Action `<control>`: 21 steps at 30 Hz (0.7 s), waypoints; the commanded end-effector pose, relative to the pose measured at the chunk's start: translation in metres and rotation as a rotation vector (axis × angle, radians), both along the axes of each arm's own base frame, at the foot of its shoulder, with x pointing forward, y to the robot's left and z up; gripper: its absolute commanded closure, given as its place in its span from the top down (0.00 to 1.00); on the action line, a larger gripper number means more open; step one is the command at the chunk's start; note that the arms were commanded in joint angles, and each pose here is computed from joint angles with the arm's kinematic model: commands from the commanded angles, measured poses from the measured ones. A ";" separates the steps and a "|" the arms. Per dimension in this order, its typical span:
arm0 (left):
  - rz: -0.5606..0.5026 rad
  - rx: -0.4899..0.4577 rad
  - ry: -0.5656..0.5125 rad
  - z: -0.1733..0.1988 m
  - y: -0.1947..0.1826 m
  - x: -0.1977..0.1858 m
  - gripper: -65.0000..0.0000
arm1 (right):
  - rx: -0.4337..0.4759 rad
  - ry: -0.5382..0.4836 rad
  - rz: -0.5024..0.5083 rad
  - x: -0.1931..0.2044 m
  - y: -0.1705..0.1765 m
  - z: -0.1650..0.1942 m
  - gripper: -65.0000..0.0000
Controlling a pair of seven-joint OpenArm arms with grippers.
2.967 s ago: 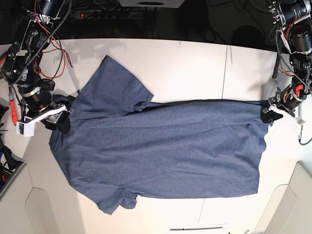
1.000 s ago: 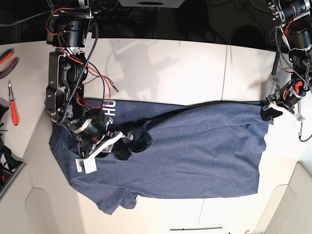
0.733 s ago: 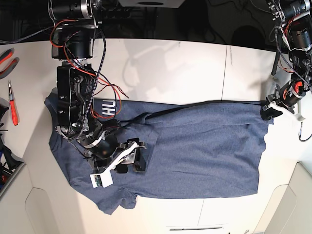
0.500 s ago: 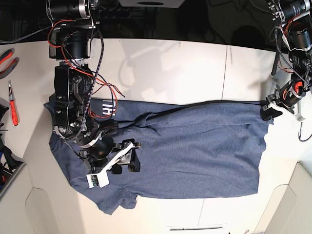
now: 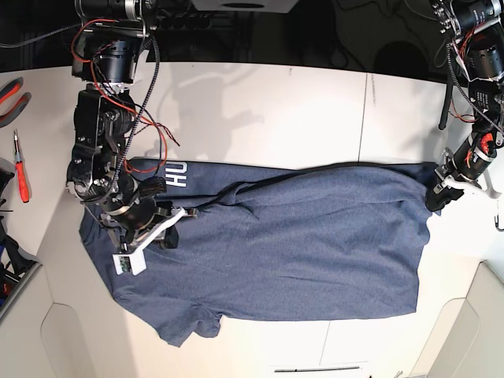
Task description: Layout the t-shirt on the table in an organized manner, then fold the t-shirt properly
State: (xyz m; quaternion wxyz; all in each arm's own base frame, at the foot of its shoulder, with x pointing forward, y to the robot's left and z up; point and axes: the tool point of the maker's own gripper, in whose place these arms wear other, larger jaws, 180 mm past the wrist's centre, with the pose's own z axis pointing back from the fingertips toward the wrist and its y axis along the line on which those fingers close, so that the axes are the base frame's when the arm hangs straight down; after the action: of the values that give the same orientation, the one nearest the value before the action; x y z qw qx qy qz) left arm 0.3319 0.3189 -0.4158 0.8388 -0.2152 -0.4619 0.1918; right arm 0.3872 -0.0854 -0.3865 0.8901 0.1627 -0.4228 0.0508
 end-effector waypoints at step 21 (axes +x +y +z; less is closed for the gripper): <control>0.007 0.069 -0.135 0.051 0.024 0.036 0.32 | -0.107 0.003 -0.028 -0.013 -0.051 -0.011 0.00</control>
State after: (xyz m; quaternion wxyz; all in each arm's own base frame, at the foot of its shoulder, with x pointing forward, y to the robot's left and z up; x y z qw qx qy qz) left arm 0.3578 0.3349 -0.3863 0.8255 -0.1997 -0.4977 0.1761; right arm 0.3607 -0.1352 -0.4135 0.9114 0.1090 -0.3925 0.0588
